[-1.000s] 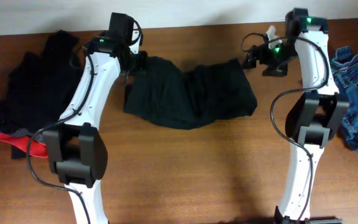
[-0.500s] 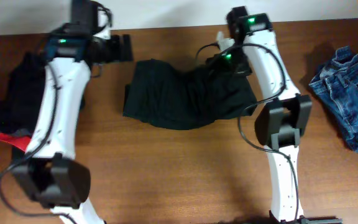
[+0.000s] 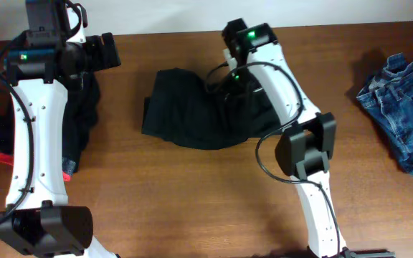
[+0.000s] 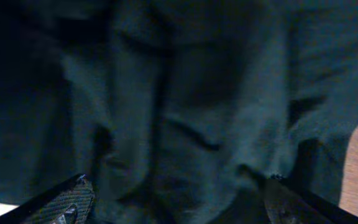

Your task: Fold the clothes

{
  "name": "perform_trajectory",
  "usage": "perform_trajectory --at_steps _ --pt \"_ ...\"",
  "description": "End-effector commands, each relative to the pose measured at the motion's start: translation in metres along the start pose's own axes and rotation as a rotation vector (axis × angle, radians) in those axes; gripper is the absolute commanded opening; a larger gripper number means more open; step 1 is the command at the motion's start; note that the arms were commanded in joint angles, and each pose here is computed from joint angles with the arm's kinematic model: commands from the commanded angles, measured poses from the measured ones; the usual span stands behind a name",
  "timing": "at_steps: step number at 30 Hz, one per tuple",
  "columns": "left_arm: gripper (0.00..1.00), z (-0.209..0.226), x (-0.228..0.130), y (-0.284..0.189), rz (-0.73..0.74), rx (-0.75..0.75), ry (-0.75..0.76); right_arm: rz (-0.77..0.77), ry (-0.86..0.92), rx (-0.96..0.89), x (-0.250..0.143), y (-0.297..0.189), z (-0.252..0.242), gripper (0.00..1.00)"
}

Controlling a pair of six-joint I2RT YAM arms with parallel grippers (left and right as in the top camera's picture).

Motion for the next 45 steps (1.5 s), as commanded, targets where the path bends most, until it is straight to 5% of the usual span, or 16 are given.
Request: perform_trajectory --at_steps 1,20,24,28,31,45 --pt "0.99 0.001 0.004 -0.010 -0.021 -0.002 -0.009 -0.055 0.007 -0.032 0.002 -0.021 0.006 0.93" --pt "0.99 0.002 -0.004 -0.010 0.018 0.001 -0.012 0.057 -0.001 -0.041 -0.014 0.032 0.008 0.76" --pt "0.99 0.002 -0.006 -0.009 0.022 0.002 -0.012 0.045 0.004 -0.030 -0.011 0.034 0.010 0.65" --pt "0.99 0.002 -0.007 -0.009 0.030 0.003 -0.012 0.031 0.009 -0.011 -0.008 0.034 0.013 0.29" --pt "0.99 0.007 -0.007 -0.009 0.027 0.034 -0.013 0.021 0.008 -0.011 -0.006 0.033 0.013 0.18" --pt "0.99 0.021 -0.006 -0.010 0.024 0.074 -0.031 -0.228 0.002 0.174 0.025 -0.076 0.035 0.12"
Point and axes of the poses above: each gripper's point midway between its finger pads, its own y axis out along the fingers, its own z axis along the line the jaws close on, x = y × z, the point moved 2 cm from there along -y, back along the fingers, and after that the axes turned 5 degrees about y, right-handed, at the moved point
